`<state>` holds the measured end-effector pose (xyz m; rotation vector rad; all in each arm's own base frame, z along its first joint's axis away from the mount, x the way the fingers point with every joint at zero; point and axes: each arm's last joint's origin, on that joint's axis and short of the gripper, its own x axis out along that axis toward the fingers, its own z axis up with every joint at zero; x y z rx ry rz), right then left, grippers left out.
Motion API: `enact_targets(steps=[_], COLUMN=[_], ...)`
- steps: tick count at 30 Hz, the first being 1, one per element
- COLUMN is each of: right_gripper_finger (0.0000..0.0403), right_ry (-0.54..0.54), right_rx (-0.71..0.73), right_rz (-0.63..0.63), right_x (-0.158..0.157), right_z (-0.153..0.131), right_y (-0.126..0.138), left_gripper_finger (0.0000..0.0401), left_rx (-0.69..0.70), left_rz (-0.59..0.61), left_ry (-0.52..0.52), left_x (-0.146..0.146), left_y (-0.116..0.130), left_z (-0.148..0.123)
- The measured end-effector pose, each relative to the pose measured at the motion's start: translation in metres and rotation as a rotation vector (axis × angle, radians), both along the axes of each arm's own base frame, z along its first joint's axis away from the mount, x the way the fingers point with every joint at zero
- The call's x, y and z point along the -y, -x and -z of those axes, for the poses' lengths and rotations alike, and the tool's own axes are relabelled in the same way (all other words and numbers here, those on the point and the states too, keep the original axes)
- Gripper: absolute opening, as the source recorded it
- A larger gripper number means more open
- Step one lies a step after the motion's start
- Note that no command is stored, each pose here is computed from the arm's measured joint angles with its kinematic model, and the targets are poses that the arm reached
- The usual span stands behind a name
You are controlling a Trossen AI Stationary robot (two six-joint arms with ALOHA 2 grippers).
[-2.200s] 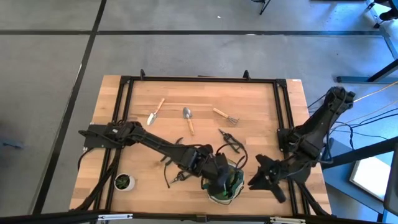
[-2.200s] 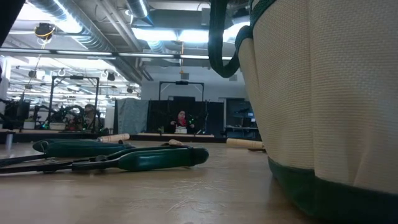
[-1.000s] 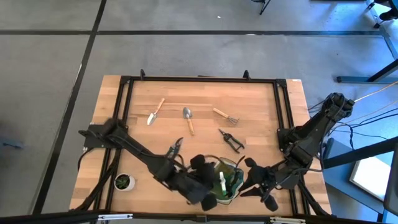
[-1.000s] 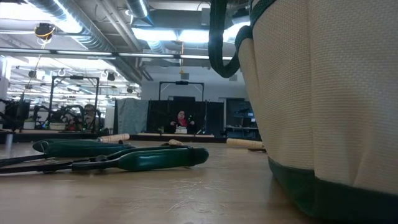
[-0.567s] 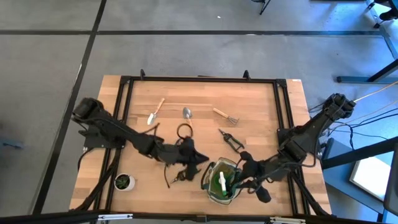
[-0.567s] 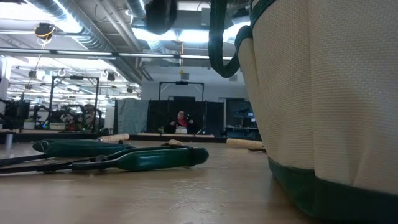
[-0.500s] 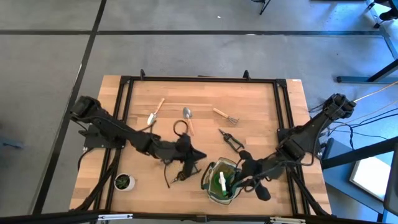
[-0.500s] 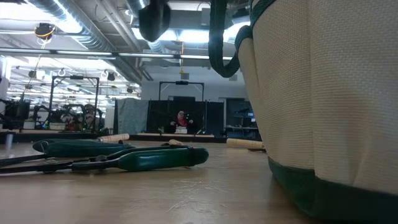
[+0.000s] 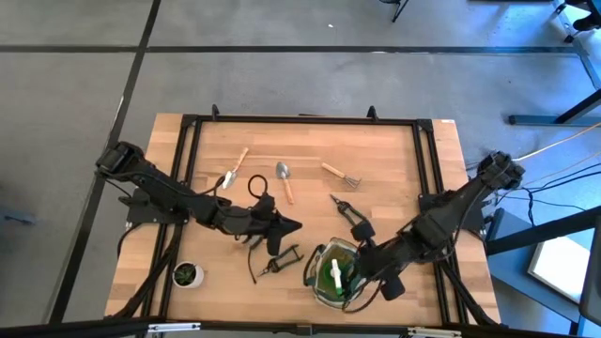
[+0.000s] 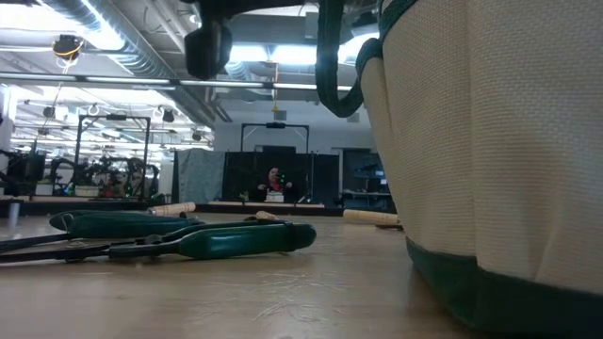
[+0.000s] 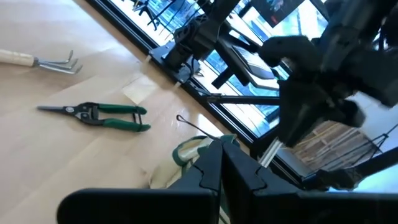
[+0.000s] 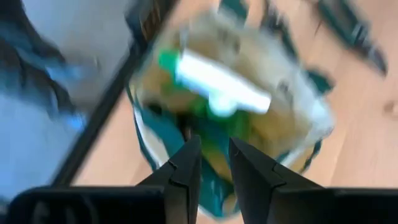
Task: Pick & Place Garden tools in Gardening bag
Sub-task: Put the green shear scissors into the gardening bag
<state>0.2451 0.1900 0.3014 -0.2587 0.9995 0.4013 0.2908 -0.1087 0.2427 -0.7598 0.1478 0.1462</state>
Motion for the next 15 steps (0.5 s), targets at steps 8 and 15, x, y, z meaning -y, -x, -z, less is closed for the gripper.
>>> enact_targets(steps=[8,15], right_gripper_finger=[0.0053,0.0004], right_ry=[0.095,0.116], right_rx=[-0.171,-0.161], right_rz=[-0.008,0.006], right_x=[-0.019,-0.021], right_z=[0.024,0.03], right_y=[-0.014,-0.019], left_gripper_finger=[0.0001,0.0002], left_rx=[-0.005,-0.002], left_rz=[0.008,-0.001], left_ry=[-0.008,-0.016], left_x=[0.009,0.017], left_y=[0.004,0.008], left_z=[0.001,0.001])
